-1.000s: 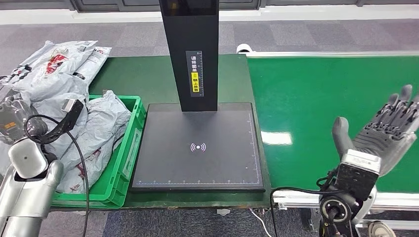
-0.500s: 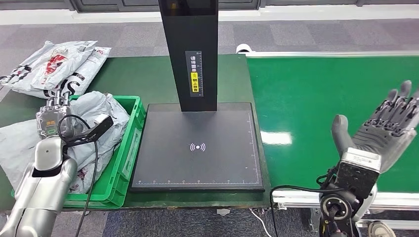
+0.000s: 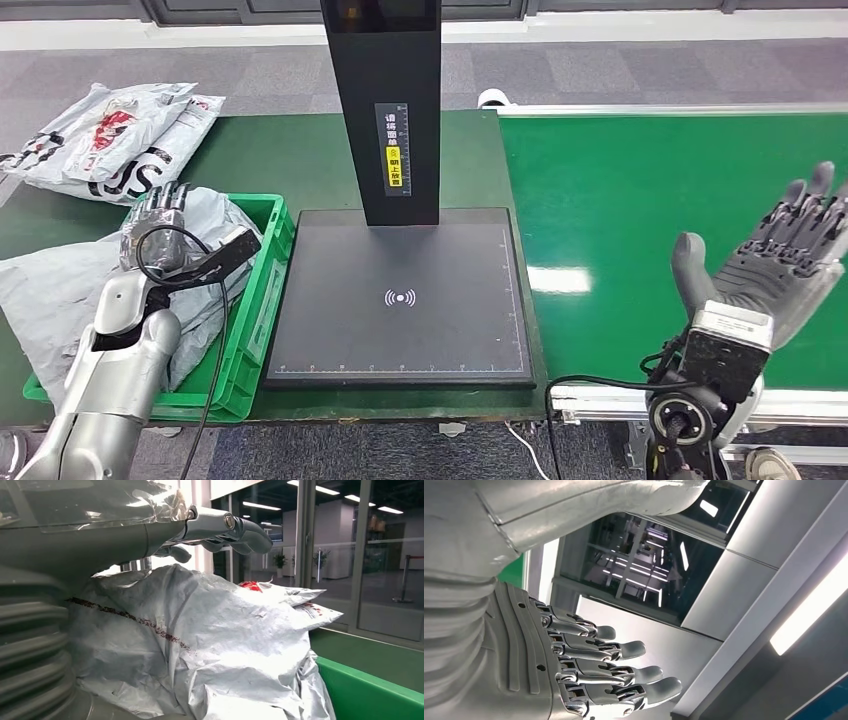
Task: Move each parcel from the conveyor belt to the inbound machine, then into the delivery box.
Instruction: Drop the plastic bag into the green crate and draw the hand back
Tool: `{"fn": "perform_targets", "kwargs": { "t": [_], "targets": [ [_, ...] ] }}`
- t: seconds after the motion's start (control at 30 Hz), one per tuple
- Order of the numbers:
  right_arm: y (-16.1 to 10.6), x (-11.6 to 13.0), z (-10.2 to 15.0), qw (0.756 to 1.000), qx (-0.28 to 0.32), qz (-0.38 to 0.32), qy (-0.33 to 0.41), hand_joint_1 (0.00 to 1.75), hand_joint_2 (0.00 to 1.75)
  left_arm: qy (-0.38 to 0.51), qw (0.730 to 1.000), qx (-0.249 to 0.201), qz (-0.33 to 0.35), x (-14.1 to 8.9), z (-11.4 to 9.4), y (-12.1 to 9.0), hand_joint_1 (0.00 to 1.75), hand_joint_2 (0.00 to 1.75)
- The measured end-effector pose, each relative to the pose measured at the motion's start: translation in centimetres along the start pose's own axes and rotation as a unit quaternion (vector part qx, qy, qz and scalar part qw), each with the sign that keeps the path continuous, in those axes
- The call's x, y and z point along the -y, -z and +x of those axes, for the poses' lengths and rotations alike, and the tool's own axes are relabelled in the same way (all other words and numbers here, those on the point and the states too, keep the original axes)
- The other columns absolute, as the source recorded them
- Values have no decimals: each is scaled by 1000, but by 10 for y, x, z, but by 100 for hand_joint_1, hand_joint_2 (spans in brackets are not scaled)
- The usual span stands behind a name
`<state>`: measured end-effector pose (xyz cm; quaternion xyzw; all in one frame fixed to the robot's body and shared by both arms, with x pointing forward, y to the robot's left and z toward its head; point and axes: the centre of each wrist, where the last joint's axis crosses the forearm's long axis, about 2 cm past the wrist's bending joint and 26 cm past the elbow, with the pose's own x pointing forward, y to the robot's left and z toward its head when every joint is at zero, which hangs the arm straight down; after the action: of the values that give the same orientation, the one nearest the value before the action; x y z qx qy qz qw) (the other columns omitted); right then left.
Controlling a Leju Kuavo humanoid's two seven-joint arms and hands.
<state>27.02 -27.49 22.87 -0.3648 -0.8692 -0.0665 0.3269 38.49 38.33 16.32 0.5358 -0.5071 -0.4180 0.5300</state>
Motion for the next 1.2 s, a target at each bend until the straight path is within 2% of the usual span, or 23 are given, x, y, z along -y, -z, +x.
{"fn": "perform_targets", "kwargs": {
  "t": [0.17,0.23,0.3,0.43,0.57,0.73,0.83,1.0,1.2],
  "targets": [
    [0,0,0,1000,0,0,0,0,175,-18,1000,6,-13,0,3,1,0,175],
    [1,-1,0,1000,1,0,1,0,175,-60,997,24,-34,-1,5,2,0,175],
    [3,-1,0,1000,0,-1,3,0,175,-143,986,60,-57,-1,10,4,0,175],
    [4,-3,-1,1000,-2,-3,8,0,175,-356,922,141,-63,-10,34,5,0,175],
    [7,-5,-1,1000,-2,-2,10,0,175,-494,848,189,-12,-30,69,2,0,175],
    [7,-6,-1,1000,-7,4,9,0,175,-544,802,220,108,-58,114,-11,0,175],
    [4,-10,-2,1000,-12,16,15,0,175,-568,773,240,148,-63,136,-22,0,175],
    [-13,-31,-5,996,-38,62,44,0,175,-622,721,271,140,-53,171,-42,0,175],
    [-25,-46,-6,993,-55,90,58,0,175,-642,704,282,119,-47,191,-54,0,175]
  ]
}}
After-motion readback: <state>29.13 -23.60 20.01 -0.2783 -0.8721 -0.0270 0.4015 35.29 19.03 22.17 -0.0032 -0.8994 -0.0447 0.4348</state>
